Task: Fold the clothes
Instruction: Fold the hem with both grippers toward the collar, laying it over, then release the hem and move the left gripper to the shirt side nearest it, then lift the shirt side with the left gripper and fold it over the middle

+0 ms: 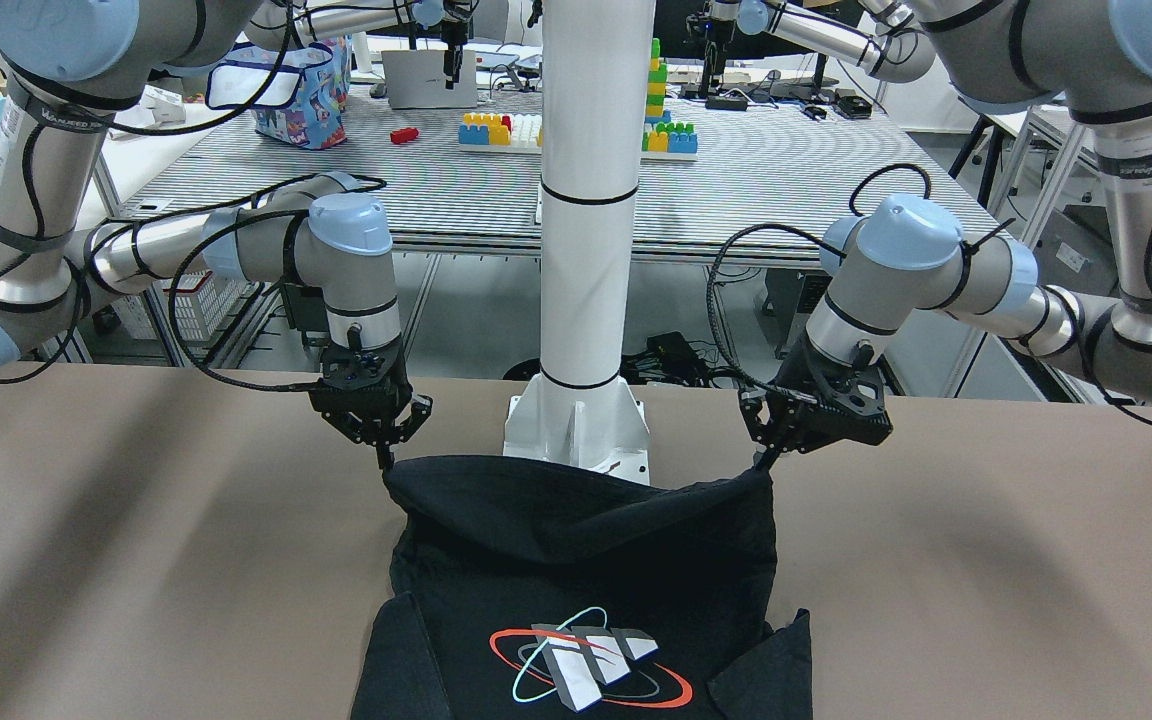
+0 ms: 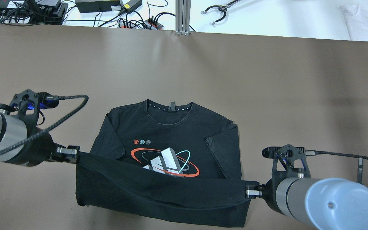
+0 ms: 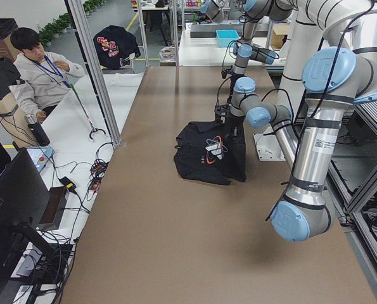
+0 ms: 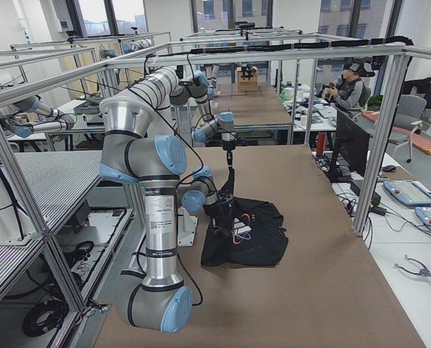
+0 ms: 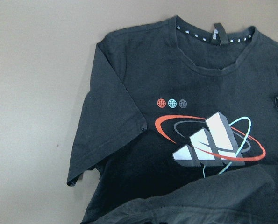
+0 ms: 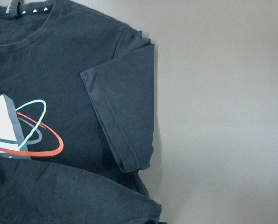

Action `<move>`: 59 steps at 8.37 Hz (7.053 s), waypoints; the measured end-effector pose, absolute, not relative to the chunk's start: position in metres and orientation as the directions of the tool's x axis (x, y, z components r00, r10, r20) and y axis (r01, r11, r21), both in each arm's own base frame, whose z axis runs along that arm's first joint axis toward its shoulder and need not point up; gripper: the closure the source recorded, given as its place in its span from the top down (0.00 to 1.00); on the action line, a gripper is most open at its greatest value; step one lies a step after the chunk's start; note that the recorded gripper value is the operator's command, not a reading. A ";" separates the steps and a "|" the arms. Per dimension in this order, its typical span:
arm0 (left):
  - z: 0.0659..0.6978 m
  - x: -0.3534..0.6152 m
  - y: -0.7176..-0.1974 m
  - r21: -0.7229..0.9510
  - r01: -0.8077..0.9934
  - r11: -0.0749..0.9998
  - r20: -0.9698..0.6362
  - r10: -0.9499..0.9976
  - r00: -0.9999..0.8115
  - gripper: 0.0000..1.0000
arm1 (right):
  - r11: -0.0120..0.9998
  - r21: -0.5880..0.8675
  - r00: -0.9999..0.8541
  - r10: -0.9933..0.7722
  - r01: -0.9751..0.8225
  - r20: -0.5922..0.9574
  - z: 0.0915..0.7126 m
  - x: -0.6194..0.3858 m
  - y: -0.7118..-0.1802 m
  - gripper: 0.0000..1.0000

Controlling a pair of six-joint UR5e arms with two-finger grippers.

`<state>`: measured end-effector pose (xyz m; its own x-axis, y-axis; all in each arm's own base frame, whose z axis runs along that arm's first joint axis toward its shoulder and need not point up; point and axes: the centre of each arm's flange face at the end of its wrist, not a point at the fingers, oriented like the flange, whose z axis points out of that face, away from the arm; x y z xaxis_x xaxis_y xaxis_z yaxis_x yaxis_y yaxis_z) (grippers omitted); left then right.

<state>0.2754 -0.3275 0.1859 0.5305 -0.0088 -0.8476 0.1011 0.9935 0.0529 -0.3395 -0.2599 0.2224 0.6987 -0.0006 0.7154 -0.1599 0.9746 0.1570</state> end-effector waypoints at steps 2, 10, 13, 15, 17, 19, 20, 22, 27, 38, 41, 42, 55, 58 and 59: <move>0.193 0.265 -0.355 0.043 0.163 0.986 -0.834 -0.054 0.549 0.00 | 0.964 0.168 0.699 0.024 -0.205 0.714 0.222 -0.330 -0.282 0.00; 0.252 0.346 -0.503 0.039 0.264 0.964 -0.684 -0.167 0.710 0.00 | 0.928 0.260 0.739 0.024 -0.267 0.674 0.269 -0.386 -0.404 0.00; 0.304 0.394 -0.540 0.051 0.257 0.965 -0.675 -0.157 0.721 0.00 | 0.933 0.250 0.773 0.044 -0.258 0.633 0.296 -0.411 -0.431 0.00; 0.325 0.413 -0.546 0.064 0.250 0.966 -0.678 -0.142 0.721 0.00 | 0.934 0.253 0.780 0.041 -0.251 0.624 0.321 -0.428 -0.444 0.00; 0.331 0.422 -0.544 0.074 0.244 0.967 -0.675 -0.132 0.726 0.00 | 0.931 0.263 0.777 0.034 -0.254 0.629 0.346 -0.441 -0.460 0.00; 0.331 0.424 -0.543 0.085 0.234 0.969 -0.675 -0.116 0.728 0.99 | 0.929 0.278 0.779 0.016 -0.243 0.627 0.353 -0.436 -0.471 0.93; 0.327 0.421 -0.544 0.111 0.213 0.971 -0.679 -0.083 0.730 1.00 | 0.929 0.280 0.775 0.011 -0.242 0.632 0.351 -0.433 -0.475 0.94; 0.300 0.398 -0.537 0.197 0.158 0.967 -0.705 0.028 0.709 1.00 | 0.931 0.282 0.744 -0.017 -0.232 0.668 0.328 -0.419 -0.484 0.94; 0.316 0.361 -0.433 0.200 0.039 0.979 -0.750 0.127 0.650 1.00 | 0.956 0.244 0.690 -0.064 -0.165 0.721 0.315 -0.406 -0.480 0.94; 0.378 0.447 -0.349 0.142 -0.068 0.988 -0.689 0.147 0.709 0.41 | 0.957 0.240 0.691 -0.061 -0.166 0.720 0.317 -0.408 -0.476 0.94; 0.377 0.455 -0.339 0.127 -0.073 0.989 -0.695 0.141 0.705 0.00 | 0.956 0.241 0.693 -0.059 -0.168 0.719 0.317 -0.408 -0.477 0.94; 0.377 0.456 -0.338 0.124 -0.071 0.990 -0.694 0.138 0.706 0.00 | 0.956 0.240 0.693 -0.058 -0.169 0.719 0.317 -0.408 -0.477 0.94; 0.353 0.411 -0.519 0.270 0.081 0.959 -0.631 0.113 0.768 0.00 | 0.956 0.242 0.696 -0.061 -0.164 0.715 0.319 -0.410 -0.478 0.94; 0.329 0.435 -0.658 0.321 0.106 0.941 -0.593 0.112 0.797 0.00 | 0.956 0.243 0.697 -0.061 -0.166 0.714 0.320 -0.409 -0.478 0.94; 0.320 0.444 -0.703 0.355 0.119 0.927 -0.598 0.127 0.792 0.00 | 0.956 0.242 0.697 -0.059 -0.167 0.715 0.320 -0.409 -0.479 0.94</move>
<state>0.4440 -0.7027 0.3197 0.7915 0.1274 -0.5977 0.1192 0.9271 0.3555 -0.4091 -0.4786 0.3197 0.6969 -0.0591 0.7147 -0.1669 0.9559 0.2418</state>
